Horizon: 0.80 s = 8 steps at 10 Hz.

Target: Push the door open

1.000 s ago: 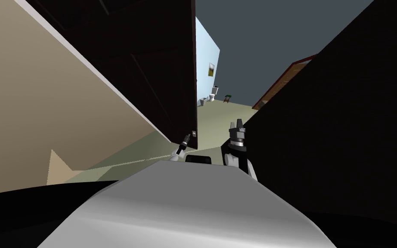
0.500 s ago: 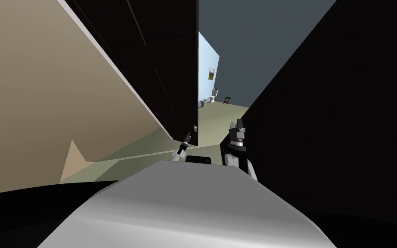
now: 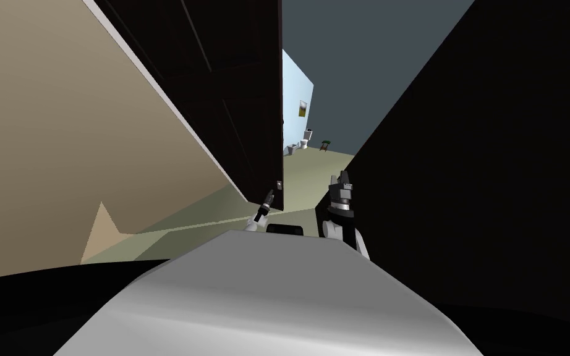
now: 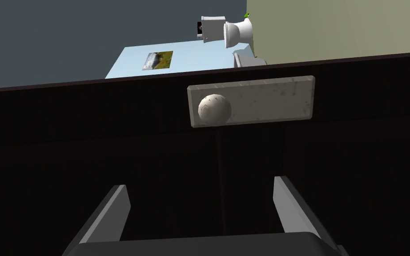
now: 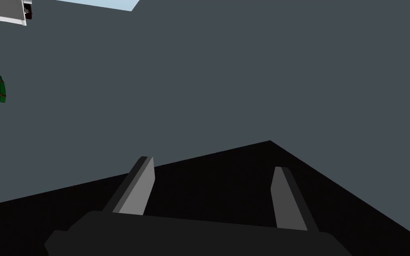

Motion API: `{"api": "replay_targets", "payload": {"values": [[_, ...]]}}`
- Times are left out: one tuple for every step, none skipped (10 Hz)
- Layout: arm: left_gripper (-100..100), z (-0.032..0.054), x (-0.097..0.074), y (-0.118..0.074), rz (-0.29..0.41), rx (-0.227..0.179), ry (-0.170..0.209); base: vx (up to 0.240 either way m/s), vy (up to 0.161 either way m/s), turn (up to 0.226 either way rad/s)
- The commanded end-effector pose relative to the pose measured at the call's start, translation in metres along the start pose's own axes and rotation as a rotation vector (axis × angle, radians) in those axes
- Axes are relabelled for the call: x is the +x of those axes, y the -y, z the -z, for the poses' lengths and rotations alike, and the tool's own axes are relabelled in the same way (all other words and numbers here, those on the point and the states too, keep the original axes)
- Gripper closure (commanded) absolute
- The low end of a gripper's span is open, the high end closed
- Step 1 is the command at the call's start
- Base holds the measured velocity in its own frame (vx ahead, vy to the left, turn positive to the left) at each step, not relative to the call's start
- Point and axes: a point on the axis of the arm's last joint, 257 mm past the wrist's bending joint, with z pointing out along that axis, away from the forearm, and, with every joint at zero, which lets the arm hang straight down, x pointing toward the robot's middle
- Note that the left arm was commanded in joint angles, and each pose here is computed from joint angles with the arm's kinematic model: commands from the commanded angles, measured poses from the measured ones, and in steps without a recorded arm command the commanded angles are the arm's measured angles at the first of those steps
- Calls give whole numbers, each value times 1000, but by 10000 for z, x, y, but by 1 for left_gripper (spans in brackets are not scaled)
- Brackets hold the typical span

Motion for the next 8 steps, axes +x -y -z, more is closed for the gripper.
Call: {"api": "replay_targets", "payload": {"values": [[-100, 4, -26, 3, -4, 2, 4, 219, -38, -25], [-100, 7, -37, 3, -4, 3, 7, 205, -45, -34], [-100, 10, -43, 5, -4, 5, 10, 195, -54, -27], [-100, 11, -43, 6, -3, 6, 13, 196, -62, -21], [-100, 11, -39, 8, -1, 8, 15, 174, -45, -26], [-100, 11, -31, 10, 1, 9, 17, 212, -84, -32], [-100, 10, -17, 13, 5, 11, 19, 197, -78, -15], [-100, 12, -24, 11, 3, 9, 17, 73, -26, 16]]}}
